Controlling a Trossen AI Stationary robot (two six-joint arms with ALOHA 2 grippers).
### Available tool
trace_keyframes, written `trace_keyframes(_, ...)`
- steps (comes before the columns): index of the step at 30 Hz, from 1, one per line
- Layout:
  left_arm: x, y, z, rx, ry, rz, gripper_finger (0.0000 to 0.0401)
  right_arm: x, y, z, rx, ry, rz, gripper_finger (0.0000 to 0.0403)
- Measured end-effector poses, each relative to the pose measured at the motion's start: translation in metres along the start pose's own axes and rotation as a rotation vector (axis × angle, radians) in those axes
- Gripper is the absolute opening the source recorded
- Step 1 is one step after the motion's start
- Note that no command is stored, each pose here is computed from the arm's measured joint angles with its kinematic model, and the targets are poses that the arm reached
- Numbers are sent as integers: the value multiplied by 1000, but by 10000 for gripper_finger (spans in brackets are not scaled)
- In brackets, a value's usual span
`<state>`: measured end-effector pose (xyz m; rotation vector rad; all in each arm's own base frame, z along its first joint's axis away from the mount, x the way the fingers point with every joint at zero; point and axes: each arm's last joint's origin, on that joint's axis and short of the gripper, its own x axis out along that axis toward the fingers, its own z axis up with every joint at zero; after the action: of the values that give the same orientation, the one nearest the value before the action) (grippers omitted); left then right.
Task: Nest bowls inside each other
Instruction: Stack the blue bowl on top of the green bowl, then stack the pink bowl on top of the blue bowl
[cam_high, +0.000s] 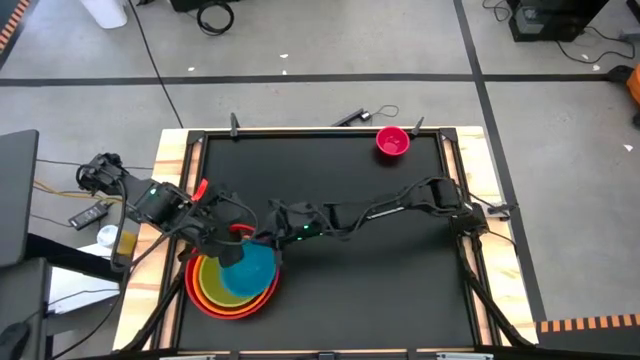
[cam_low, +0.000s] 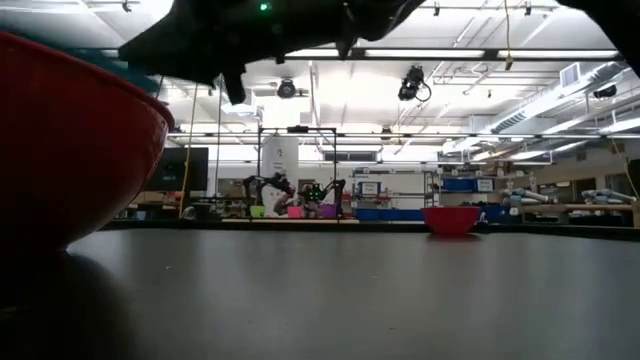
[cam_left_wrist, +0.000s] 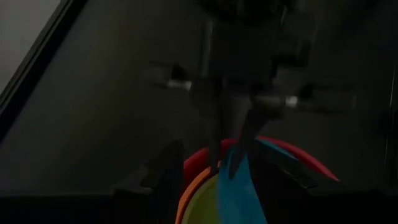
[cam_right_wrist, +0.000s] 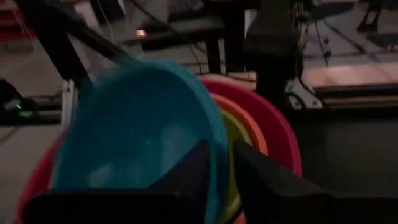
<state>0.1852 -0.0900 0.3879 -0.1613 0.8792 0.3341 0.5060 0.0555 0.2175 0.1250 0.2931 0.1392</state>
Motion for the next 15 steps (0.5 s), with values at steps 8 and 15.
trace_keyframes(8,10,-1,-8,0,30,37,180,1,-6,-4,14,116,-204,204)
trace_keyframes(15,29,-1,-23,2,96,82,180,-48,-9,27,-120,286,-536,230)
